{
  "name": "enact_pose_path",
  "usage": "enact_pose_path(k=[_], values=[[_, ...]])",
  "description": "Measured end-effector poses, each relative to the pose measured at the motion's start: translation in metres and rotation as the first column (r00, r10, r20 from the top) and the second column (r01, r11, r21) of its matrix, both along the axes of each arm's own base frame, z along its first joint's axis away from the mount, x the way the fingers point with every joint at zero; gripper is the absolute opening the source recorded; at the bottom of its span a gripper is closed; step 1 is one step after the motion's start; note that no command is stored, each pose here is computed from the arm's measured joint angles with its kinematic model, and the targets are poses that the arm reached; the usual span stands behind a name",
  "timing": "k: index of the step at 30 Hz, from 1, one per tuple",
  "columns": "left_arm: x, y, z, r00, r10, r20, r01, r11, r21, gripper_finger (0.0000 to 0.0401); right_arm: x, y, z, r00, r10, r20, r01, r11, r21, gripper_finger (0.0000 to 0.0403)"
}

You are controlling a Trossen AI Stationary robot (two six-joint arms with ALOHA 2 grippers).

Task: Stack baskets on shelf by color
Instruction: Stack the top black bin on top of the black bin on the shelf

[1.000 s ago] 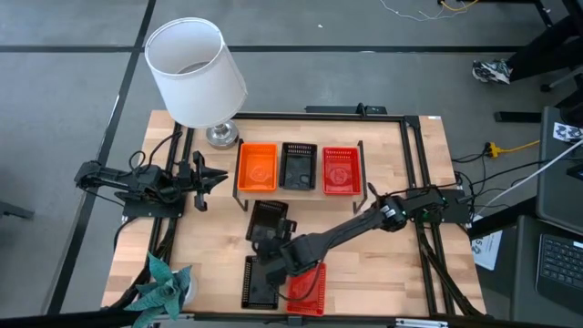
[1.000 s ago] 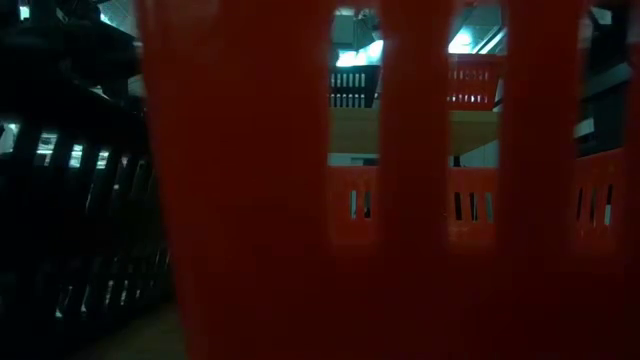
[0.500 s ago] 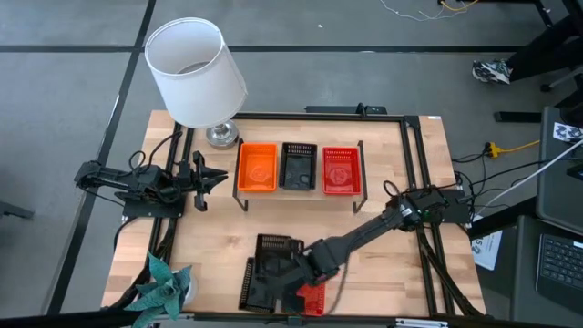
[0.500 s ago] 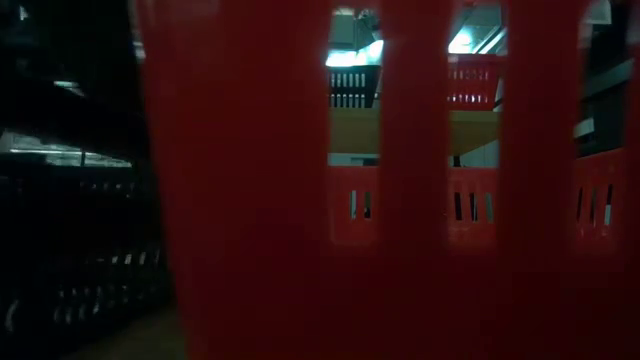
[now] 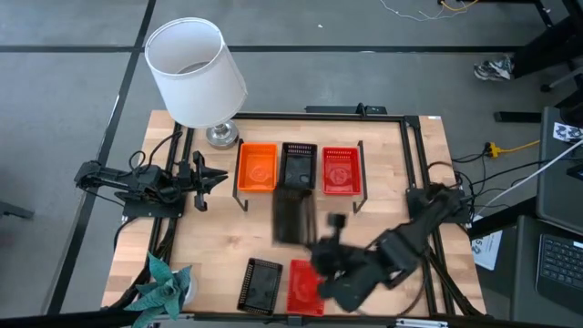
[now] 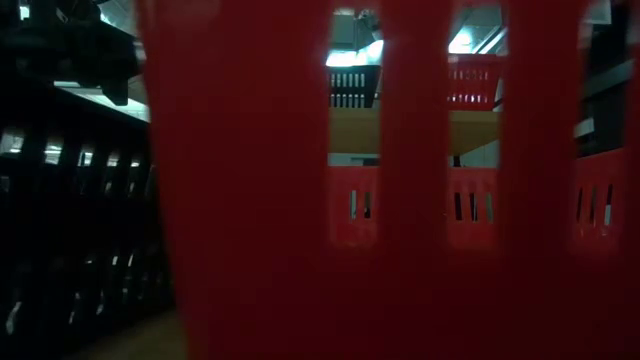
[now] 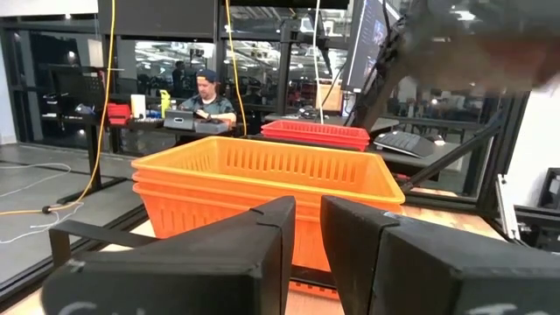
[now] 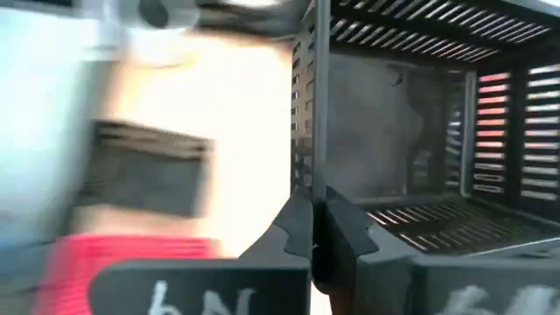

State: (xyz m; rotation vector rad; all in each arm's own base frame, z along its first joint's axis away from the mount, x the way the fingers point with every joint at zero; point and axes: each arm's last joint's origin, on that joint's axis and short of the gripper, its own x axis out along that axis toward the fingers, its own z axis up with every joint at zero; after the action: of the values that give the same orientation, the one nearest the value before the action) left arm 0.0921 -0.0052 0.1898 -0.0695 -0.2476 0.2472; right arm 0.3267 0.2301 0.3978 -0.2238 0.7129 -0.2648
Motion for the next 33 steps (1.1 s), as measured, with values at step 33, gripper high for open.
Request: enact_pose_path(k=[33], values=[[0.000,0.000,0.000,1.000,0.000,0.000,0.000,1.000,0.000,0.0050,0.052,-0.137,-0.061,0.896,-0.190,-0.402,0.163,0.981,-0.101,0.0002]])
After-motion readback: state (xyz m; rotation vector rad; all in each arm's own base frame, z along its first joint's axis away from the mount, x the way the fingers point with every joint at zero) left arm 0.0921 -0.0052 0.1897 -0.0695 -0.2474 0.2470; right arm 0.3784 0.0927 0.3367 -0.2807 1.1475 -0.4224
